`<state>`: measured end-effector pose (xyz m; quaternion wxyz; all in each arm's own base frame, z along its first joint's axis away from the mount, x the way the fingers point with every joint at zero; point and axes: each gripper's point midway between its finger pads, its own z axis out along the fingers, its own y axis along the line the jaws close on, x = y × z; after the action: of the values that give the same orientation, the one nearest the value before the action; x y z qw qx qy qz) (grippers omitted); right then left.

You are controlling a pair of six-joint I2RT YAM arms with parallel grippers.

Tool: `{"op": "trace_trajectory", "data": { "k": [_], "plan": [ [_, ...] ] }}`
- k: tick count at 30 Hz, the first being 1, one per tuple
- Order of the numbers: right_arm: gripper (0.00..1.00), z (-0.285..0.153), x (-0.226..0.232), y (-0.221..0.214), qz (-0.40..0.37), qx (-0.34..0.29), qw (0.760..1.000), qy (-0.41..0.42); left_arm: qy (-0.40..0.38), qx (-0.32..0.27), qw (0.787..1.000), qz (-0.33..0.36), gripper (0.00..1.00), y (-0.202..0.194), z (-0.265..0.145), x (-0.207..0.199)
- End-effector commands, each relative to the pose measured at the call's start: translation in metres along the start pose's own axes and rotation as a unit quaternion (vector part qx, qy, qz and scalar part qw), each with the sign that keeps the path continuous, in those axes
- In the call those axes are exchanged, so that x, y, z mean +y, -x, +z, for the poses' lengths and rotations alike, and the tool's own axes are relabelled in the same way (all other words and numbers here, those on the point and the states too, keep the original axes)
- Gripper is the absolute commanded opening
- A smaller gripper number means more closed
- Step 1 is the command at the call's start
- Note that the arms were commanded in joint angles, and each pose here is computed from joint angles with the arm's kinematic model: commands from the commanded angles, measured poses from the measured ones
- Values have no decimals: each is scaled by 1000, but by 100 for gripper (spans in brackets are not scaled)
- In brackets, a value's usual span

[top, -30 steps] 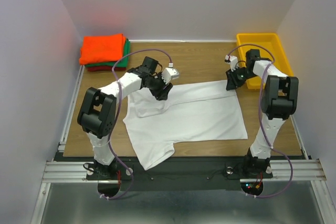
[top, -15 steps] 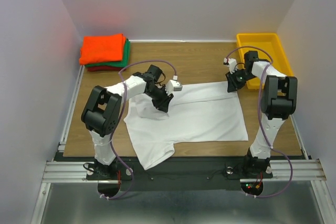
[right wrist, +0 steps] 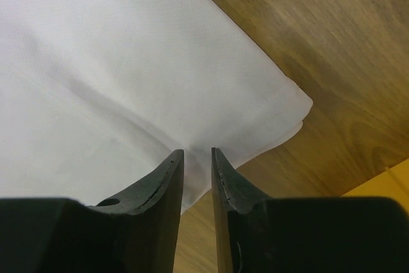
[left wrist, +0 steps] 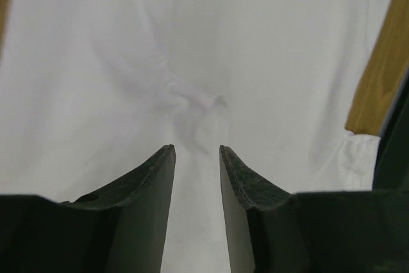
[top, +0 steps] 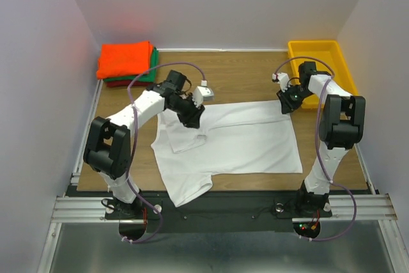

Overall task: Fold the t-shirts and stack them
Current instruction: Fold the tshirt

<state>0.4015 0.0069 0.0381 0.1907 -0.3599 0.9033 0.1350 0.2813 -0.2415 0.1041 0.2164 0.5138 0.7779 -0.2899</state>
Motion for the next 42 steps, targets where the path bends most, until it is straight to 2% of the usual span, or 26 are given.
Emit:
{"op": "trace_trajectory", "data": {
  "k": [1,8,15,21,24,27,30,32,37,42],
  "plan": [
    [32,-27,5,15,-33,-22,999,-14,84,-52,994,-38,46,19,-43,59],
    [38,-28,13,16,-47,-24,999,-2,161,-33,981,-103,48,-18,-61,123],
    [40,-12,22,4,-67,5,998,12,176,-24,971,-157,49,-47,-60,149],
    [38,-6,18,-6,-78,26,997,10,180,-20,963,-199,47,-68,-58,164],
    [34,-8,20,-8,-84,27,996,9,175,-19,961,-213,46,-77,-55,166],
    [25,-10,22,-7,-89,25,996,9,174,-17,959,-225,46,-85,-54,168],
    [9,-13,21,-4,-92,21,995,5,175,-22,957,-231,46,-85,-56,170],
    [1,-15,20,-2,-95,19,995,2,177,-28,956,-232,46,-82,-60,170],
    [1,-25,21,6,-103,4,995,-6,157,-86,955,-237,47,-62,-85,161],
    [1,-25,20,8,-101,2,995,-5,140,-128,945,-265,46,-65,-104,156]
  ]
}}
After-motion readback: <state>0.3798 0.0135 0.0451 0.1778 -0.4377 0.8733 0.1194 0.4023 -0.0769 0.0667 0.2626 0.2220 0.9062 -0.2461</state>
